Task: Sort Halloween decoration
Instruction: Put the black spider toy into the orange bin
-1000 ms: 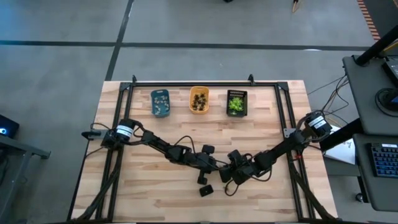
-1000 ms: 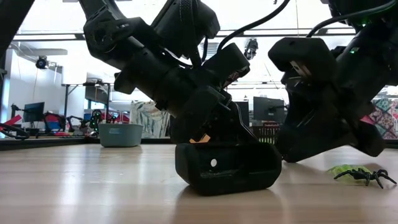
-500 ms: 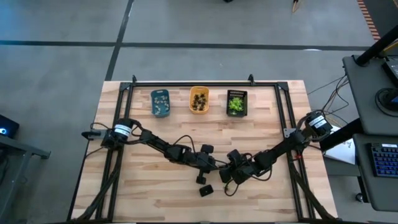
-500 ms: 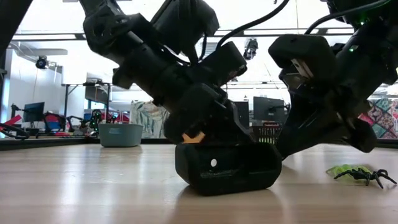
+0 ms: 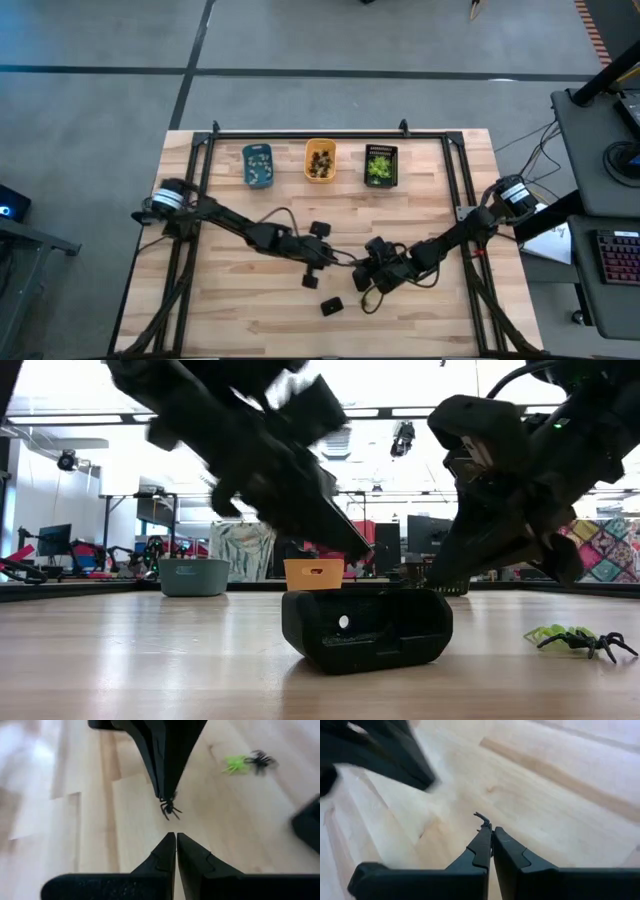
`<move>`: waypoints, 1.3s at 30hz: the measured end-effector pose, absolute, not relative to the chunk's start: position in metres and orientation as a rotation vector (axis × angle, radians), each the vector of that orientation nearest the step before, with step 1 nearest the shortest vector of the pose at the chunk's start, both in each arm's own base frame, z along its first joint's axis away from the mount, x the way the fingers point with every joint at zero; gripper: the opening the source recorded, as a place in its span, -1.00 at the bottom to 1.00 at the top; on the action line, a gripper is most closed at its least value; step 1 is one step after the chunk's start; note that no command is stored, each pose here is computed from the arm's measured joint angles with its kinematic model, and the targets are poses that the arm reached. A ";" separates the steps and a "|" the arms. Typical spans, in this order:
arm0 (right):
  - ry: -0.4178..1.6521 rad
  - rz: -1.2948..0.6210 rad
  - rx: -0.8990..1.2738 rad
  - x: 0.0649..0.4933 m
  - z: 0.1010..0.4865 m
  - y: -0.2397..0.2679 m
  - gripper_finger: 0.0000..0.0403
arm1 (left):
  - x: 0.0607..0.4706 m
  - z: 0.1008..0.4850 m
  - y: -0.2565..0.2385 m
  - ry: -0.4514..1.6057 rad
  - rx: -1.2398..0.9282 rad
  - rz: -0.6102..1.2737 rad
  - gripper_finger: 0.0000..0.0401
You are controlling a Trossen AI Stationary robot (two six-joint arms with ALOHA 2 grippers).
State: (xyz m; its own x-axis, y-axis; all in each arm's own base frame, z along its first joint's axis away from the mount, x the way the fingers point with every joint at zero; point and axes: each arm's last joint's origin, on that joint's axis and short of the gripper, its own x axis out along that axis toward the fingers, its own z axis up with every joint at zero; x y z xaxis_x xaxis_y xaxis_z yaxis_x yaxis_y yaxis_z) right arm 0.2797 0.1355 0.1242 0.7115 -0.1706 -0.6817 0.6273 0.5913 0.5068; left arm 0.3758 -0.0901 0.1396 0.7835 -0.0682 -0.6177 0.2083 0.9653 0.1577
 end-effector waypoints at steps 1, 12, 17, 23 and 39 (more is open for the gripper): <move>0.619 -0.502 0.805 0.280 0.126 0.134 -0.96 | 0.368 0.146 -0.088 0.644 0.221 -0.150 -1.00; 0.472 -0.467 0.676 0.313 0.156 0.086 -0.96 | 0.270 0.208 -0.063 0.395 0.102 0.033 -1.00; 0.435 -0.469 0.577 0.338 0.178 0.044 -0.96 | 0.235 0.217 -0.052 0.231 0.027 0.092 -1.00; 0.377 -0.521 0.462 0.360 0.211 -0.021 -0.96 | 0.206 0.220 -0.043 0.086 -0.019 0.163 -1.00; 0.388 -0.777 0.388 0.337 0.227 -0.154 -0.96 | 0.195 0.216 -0.039 0.062 -0.026 0.179 -1.00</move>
